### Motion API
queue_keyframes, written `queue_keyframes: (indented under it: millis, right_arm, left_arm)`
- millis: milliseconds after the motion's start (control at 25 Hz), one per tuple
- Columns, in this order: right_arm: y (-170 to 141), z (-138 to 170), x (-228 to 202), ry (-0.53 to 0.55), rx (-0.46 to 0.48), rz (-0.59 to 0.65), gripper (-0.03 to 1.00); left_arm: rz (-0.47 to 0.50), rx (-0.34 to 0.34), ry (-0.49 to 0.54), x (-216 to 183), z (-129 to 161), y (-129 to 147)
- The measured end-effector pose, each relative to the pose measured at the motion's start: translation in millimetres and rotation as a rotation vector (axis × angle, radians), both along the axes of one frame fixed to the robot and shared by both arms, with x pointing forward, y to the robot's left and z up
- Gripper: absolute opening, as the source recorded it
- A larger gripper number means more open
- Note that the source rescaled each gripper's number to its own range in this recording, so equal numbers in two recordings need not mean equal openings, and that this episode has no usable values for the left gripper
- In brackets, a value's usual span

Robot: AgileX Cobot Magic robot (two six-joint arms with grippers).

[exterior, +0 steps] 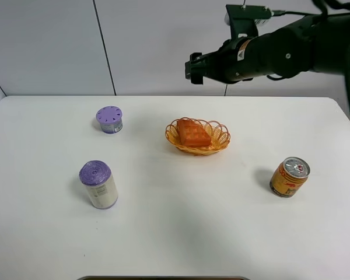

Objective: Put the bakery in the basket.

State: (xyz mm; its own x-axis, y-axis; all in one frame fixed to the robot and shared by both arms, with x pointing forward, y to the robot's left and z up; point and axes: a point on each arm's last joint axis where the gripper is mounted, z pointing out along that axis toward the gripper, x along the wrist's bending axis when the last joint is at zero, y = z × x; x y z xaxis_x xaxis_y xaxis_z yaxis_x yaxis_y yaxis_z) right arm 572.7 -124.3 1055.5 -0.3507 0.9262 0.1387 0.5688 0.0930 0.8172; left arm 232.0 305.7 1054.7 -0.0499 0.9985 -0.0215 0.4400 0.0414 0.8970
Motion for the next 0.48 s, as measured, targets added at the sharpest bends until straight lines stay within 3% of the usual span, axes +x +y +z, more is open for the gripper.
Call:
queue_keyframes:
  millis: [480]
  right_arm:
    - [-45.8,103.1,-64.7,-0.236,-0.072,-0.007,0.52]
  left_arm:
    - [0.0,0.0,0.0,0.0,0.0,0.0]
